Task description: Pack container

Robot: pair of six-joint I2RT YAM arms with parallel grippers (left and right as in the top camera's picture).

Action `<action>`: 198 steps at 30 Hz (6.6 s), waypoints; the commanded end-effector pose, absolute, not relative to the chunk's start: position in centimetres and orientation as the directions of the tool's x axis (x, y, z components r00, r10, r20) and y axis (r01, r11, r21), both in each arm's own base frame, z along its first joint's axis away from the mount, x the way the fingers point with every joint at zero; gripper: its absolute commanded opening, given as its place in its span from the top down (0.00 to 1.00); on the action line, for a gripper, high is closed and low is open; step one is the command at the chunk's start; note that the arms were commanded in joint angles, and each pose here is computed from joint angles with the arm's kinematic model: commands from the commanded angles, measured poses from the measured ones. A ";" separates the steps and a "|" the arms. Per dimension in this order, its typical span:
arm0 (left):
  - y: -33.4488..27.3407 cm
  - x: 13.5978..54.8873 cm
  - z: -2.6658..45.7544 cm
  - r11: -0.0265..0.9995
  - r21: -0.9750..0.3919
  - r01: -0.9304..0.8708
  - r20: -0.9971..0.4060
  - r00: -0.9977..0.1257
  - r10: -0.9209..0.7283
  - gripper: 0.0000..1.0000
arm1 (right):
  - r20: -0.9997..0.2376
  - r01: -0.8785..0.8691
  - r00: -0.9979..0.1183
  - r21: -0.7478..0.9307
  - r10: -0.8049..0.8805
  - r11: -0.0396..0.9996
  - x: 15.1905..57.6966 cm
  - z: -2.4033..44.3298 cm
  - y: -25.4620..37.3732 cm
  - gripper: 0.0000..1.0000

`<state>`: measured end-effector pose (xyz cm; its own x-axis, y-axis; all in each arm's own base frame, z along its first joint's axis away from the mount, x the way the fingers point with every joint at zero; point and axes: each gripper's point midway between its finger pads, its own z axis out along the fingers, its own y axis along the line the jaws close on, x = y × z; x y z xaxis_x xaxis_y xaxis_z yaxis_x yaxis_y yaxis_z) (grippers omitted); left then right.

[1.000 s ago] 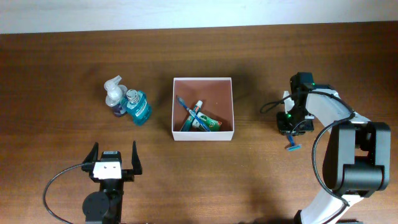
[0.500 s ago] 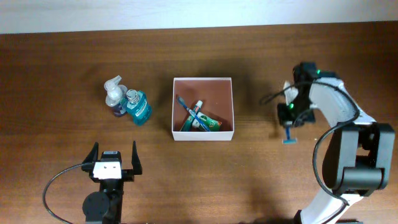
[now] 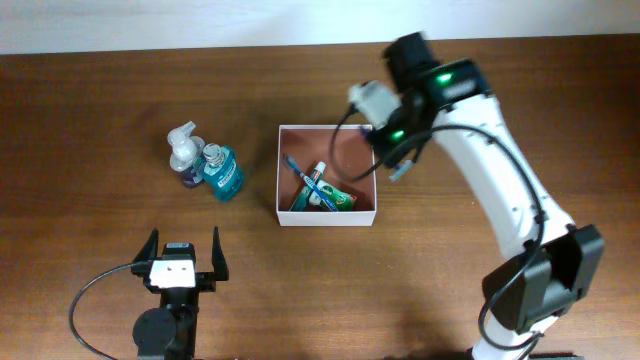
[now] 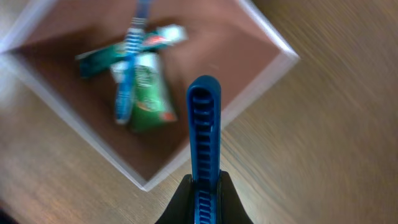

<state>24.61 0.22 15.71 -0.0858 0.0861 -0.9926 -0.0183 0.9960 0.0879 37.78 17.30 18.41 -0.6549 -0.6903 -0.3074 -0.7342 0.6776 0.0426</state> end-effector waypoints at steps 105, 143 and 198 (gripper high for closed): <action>-3.7 40.9 13.5 0.978 -0.065 0.196 -0.629 -0.769 0.113 0.37 | -0.154 0.539 -0.810 0.188 0.566 0.821 37.1 12.5 -16.8 0.01; -10.8 43.7 26.4 0.967 0.000 0.255 -0.791 -0.592 0.156 0.93 | -0.154 0.539 -0.810 0.188 0.566 0.821 37.1 12.5 -16.8 0.01; -31.1 44.0 16.6 0.926 -0.191 0.326 -0.769 -0.636 0.065 0.33 | -0.154 0.539 -0.810 0.188 0.566 0.821 37.1 12.5 -16.8 0.01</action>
<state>43.89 -30.32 15.40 -0.6550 0.0765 -0.7517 0.3110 0.9340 -0.1759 37.07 -16.90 12.38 -0.8122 0.5639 -0.1499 0.5363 0.8226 0.1888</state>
